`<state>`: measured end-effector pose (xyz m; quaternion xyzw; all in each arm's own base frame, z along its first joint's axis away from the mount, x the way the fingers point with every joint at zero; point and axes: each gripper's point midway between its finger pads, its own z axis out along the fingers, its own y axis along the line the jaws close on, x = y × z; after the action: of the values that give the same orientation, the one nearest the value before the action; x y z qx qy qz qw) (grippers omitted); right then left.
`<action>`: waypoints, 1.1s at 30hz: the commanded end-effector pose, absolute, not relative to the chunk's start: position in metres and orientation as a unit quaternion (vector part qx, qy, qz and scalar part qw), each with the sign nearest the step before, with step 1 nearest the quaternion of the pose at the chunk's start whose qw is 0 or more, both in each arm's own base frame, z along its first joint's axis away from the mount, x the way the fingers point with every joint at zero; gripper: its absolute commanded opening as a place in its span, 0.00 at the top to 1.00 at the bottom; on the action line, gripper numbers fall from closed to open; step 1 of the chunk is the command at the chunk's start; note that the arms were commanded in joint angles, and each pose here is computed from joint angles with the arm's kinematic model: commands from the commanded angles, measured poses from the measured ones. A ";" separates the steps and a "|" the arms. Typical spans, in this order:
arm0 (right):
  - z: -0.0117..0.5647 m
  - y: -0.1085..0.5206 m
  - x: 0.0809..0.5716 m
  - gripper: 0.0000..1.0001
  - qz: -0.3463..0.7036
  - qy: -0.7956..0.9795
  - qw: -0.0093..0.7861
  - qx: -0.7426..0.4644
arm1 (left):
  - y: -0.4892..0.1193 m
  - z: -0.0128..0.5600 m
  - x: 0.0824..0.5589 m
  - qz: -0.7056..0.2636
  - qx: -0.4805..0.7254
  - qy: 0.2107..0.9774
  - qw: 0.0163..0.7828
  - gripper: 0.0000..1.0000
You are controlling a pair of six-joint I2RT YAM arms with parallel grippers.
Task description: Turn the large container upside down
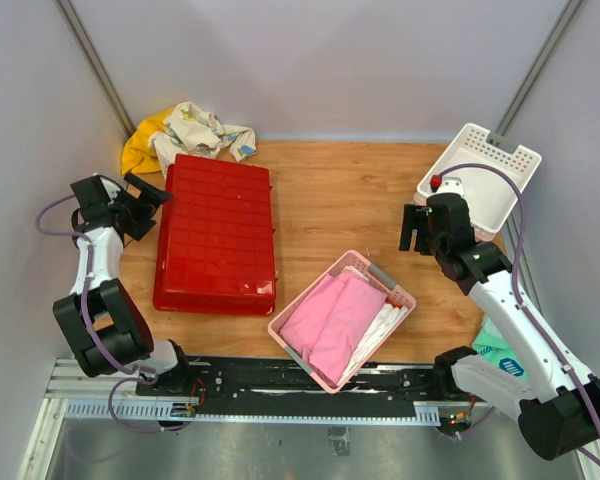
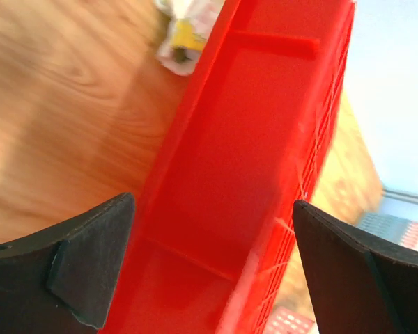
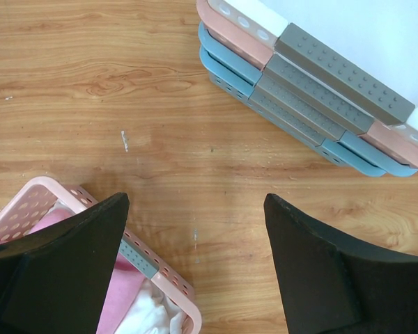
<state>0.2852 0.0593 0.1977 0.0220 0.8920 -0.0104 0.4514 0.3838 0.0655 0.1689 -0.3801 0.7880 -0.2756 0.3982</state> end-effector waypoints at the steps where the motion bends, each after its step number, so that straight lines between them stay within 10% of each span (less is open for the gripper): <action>1: 0.198 0.065 0.287 0.19 -0.001 0.890 0.455 0.021 | 0.107 0.153 0.353 -0.117 -0.382 0.835 0.378 0.01; 8: 0.198 0.065 0.286 0.19 0.001 0.890 0.456 0.020 | 0.134 0.206 0.354 -0.017 -0.362 0.823 0.437 0.01; 14: 0.197 0.069 0.285 0.19 0.011 0.890 0.455 0.024 | -0.004 0.258 0.415 -0.001 -0.180 0.855 0.487 0.01; 24: 0.204 0.070 0.271 0.20 0.035 0.886 0.461 0.034 | -0.195 0.208 0.495 0.049 0.027 0.889 0.454 0.02; 33: 0.206 0.064 0.264 0.20 0.029 0.887 0.459 0.039 | -0.220 0.167 0.541 0.118 0.050 0.880 0.458 0.02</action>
<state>0.2705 0.0637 0.2096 0.0400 0.8824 0.0297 0.4679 0.5159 -0.2404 0.1318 0.0704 0.9046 0.0692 0.4146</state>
